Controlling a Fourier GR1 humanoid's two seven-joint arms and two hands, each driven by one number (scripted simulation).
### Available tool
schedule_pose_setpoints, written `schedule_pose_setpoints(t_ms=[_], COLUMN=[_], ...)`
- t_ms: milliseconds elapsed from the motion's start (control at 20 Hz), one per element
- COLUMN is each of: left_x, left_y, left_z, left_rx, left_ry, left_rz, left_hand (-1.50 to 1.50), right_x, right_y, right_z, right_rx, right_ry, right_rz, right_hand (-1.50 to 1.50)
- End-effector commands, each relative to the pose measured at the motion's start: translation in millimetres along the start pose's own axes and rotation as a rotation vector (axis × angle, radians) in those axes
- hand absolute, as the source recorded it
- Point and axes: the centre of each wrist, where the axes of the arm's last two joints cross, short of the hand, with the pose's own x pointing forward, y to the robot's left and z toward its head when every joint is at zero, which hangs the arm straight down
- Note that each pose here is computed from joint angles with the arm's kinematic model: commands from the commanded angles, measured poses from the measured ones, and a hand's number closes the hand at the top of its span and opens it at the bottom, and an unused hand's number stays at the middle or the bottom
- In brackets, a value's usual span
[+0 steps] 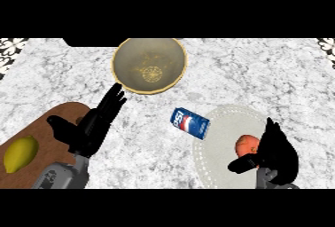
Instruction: Pick the squash from the placemat and place it in the bowl
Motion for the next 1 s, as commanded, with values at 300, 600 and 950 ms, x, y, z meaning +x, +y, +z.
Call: schedule_pose_setpoints(t_ms=[300, 600, 950], left_x=[3.8, 7.0, 2.6], left_y=[5.6, -0.4, -21.0], left_z=[0.2, 9.1, 2.5], left_rx=[-0.005, -0.020, 0.005], left_ry=[-0.007, -0.007, 0.012], left_rz=[-0.005, -0.008, 0.010], left_hand=[0.00, 0.00, 0.00], right_x=[-1.5, 7.5, -3.3], right_y=[13.0, 18.3, 31.1], right_z=[-18.9, -18.6, -30.8], right_rx=[0.003, 0.000, -0.048], right_ry=[0.206, 0.215, 0.113], right_rz=[0.021, 0.002, 0.024], right_hand=[-1.50, -1.50, 1.50])
